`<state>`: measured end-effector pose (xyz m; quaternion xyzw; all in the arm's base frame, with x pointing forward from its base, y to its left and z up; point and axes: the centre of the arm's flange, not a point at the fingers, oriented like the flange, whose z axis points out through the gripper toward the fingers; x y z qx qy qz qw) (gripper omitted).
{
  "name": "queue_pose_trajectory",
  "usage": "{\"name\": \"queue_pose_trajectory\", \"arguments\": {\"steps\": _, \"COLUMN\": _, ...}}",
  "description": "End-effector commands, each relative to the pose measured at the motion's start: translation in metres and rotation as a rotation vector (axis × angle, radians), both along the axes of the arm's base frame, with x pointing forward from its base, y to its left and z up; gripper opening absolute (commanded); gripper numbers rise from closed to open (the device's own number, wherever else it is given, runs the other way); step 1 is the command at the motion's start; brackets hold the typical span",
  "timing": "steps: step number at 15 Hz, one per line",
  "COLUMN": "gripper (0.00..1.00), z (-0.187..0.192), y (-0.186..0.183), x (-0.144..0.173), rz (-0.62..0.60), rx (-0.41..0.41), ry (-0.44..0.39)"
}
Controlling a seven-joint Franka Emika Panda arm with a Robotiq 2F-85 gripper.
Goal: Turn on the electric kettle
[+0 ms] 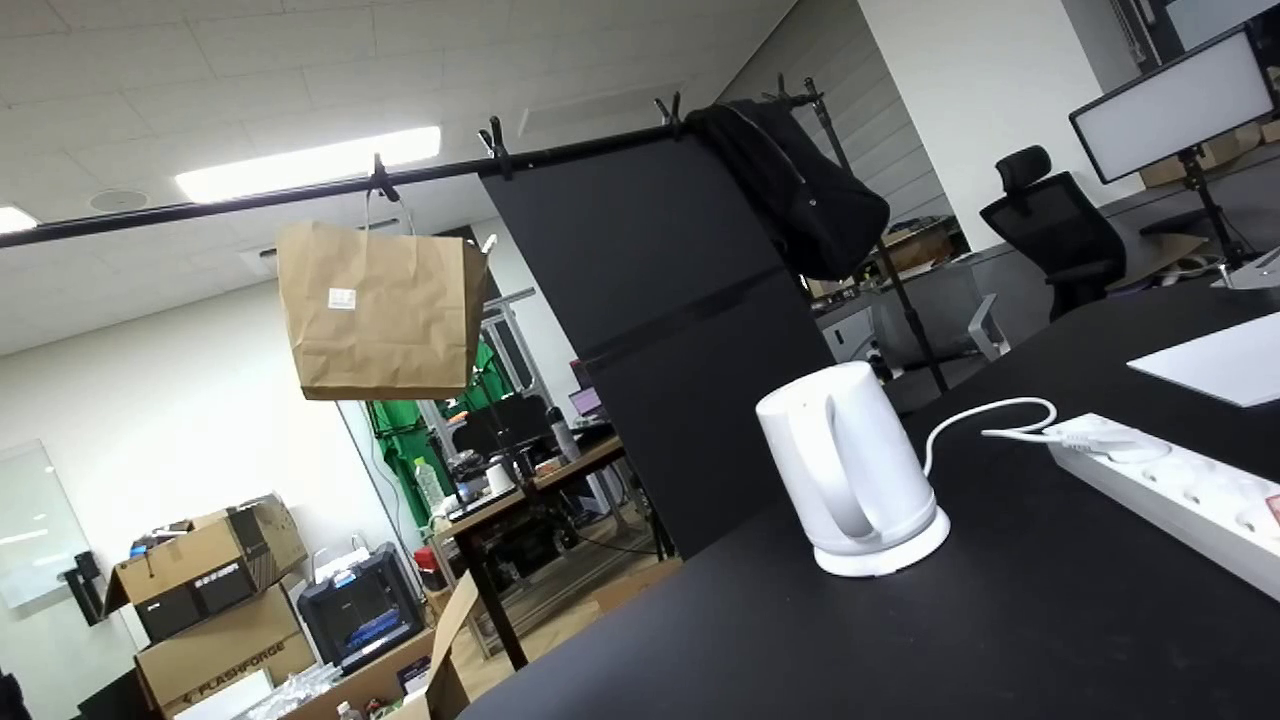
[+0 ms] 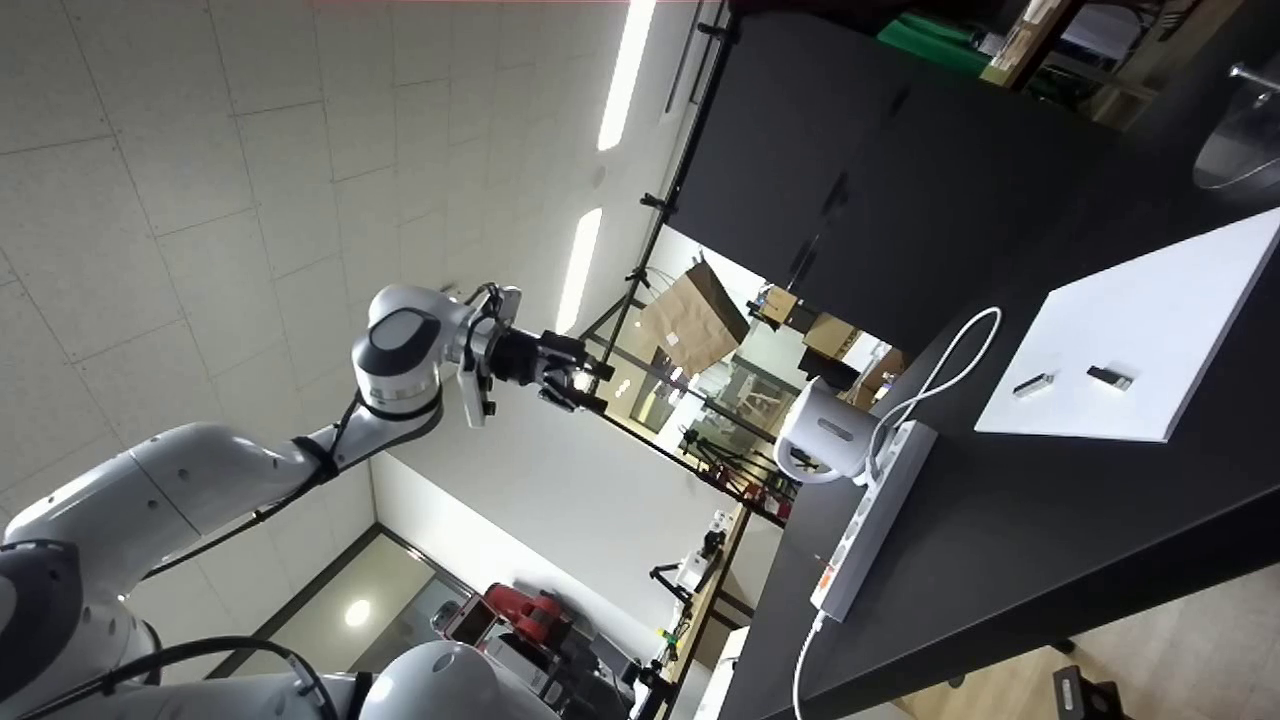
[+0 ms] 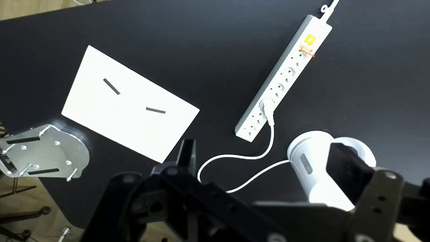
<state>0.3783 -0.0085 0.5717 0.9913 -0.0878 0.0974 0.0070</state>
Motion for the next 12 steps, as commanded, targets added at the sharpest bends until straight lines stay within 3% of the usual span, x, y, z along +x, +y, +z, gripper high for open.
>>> {"name": "queue_pose_trajectory", "arguments": {"steps": 1, "gripper": 1.00, "z": -0.012, "y": 0.009, "x": 0.043, "rz": 0.026, "rx": -0.026, "ry": -0.018}}
{"name": "queue_pose_trajectory", "arguments": {"steps": 5, "gripper": 1.00, "z": -0.041, "y": 0.039, "x": 0.094, "rz": 0.051, "rx": -0.058, "ry": -0.027}}
{"name": "queue_pose_trajectory", "arguments": {"steps": 6, "gripper": 0.75, "z": -0.050, "y": 0.049, "x": 0.106, "rz": 0.025, "rx": -0.084, "ry": -0.044}}
{"name": "queue_pose_trajectory", "arguments": {"steps": 7, "gripper": 0.73, "z": -0.057, "y": 0.057, "x": 0.117, "rz": 0.000, "rx": -0.112, "ry": -0.067}}
{"name": "queue_pose_trajectory", "arguments": {"steps": 12, "gripper": 0.37, "z": -0.087, "y": 0.104, "x": 0.163, "rz": -0.104, "rx": -0.171, "ry": -0.138}}
